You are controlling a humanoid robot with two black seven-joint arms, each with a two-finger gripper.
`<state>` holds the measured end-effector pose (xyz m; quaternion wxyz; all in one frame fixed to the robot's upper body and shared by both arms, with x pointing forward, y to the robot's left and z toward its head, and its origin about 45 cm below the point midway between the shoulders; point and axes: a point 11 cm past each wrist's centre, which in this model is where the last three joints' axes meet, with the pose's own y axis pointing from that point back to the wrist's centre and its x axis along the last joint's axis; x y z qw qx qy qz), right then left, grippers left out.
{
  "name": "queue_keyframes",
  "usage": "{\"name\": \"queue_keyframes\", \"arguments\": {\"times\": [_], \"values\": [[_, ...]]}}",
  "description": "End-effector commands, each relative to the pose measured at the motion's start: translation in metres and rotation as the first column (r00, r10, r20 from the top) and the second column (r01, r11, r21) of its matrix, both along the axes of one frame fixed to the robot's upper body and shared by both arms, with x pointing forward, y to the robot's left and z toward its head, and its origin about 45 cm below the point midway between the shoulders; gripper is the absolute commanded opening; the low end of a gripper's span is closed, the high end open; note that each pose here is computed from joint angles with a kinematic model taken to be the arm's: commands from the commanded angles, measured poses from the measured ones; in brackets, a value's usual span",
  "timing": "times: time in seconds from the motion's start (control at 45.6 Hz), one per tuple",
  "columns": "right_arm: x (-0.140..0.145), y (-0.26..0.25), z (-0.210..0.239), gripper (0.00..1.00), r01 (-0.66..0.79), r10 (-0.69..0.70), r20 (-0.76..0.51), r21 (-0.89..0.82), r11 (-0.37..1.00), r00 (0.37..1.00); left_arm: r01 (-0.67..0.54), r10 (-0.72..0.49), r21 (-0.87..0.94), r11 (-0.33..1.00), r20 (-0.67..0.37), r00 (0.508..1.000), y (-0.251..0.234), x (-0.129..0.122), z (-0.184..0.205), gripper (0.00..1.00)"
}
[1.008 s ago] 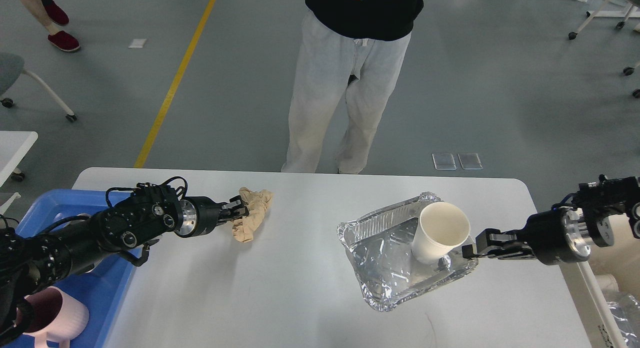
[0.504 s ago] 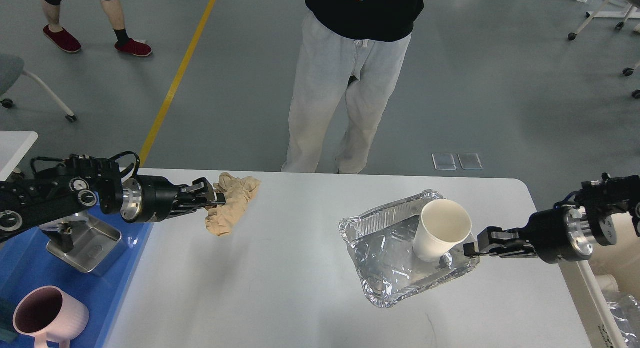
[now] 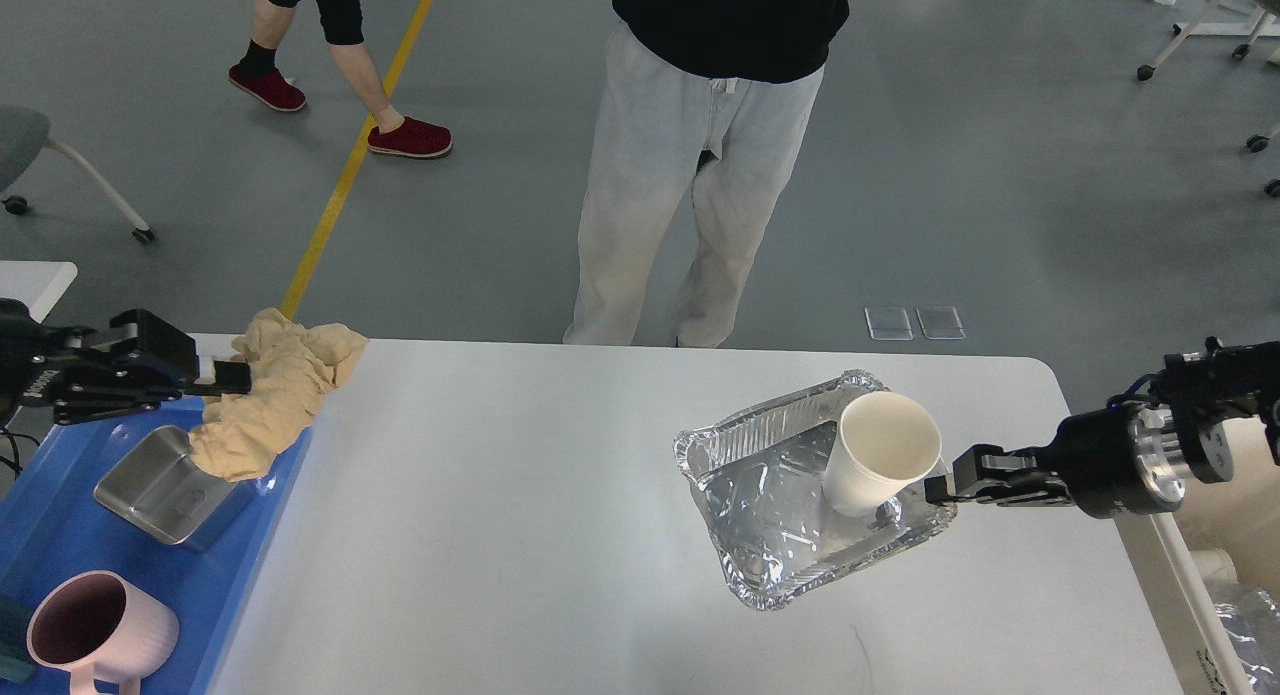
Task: Tidy desktop
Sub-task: 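Lift the beige bread up with the left gripper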
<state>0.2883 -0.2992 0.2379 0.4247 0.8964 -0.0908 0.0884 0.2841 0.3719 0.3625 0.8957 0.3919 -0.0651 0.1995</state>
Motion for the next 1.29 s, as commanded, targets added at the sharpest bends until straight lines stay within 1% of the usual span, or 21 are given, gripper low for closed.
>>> {"name": "queue_keyframes", "arguments": {"times": [0.0,0.088,0.241,0.416,0.504,0.636,0.767,0.898,1.008,1.118,1.271], "values": [[-0.001,0.0,-0.002,0.0,0.001,-0.001,-0.004,0.0,1.0,1.0,-0.02,0.02,0.004,1.0,0.06,0.998,0.02,-0.01,0.038,0.0],[-0.001,0.0,-0.002,0.0,0.0,0.0,-0.006,0.001,1.0,1.0,-0.025,0.024,0.015,1.0,0.078,0.997,0.029,-0.019,0.055,0.0],[-0.001,0.001,-0.002,0.0,-0.002,0.002,-0.006,0.001,1.0,1.0,-0.092,0.087,0.03,0.995,0.146,0.985,0.049,-0.029,0.079,0.0],[-0.001,0.0,-0.002,0.0,0.002,-0.002,-0.005,0.0,1.0,1.0,-0.134,0.127,0.017,0.991,0.222,0.967,0.061,-0.04,0.103,0.0],[-0.001,0.001,-0.002,0.0,-0.001,0.001,-0.006,0.001,1.0,1.0,-0.136,0.129,0.014,0.991,0.242,0.962,0.061,-0.04,0.109,0.0],[0.0,0.003,-0.002,0.0,-0.004,0.004,-0.005,0.003,1.0,1.0,-0.122,0.116,0.009,0.993,0.239,0.964,0.057,-0.037,0.108,0.0],[0.0,0.005,-0.002,0.0,-0.01,0.01,-0.004,0.009,1.0,1.0,-0.045,0.046,-0.01,0.999,0.21,0.977,0.036,-0.017,0.095,0.0],[0.002,0.007,0.0,0.0,-0.015,0.015,0.002,0.01,1.0,1.0,0.06,-0.051,-0.047,0.997,0.162,0.986,0.003,0.013,0.073,0.0],[0.002,0.011,-0.001,0.0,-0.023,0.023,0.002,0.015,1.0,1.0,0.133,-0.123,-0.071,0.989,0.125,0.984,-0.025,0.032,0.055,0.0],[0.003,0.012,0.0,0.0,-0.026,0.026,0.004,0.017,1.0,1.0,0.179,-0.169,-0.108,0.978,0.093,0.981,-0.049,0.052,0.037,0.0],[0.008,0.016,0.005,0.0,-0.038,0.038,0.019,0.017,0.999,0.999,0.269,-0.268,-0.151,0.951,0.029,0.963,-0.093,0.065,0.003,0.0]]}}
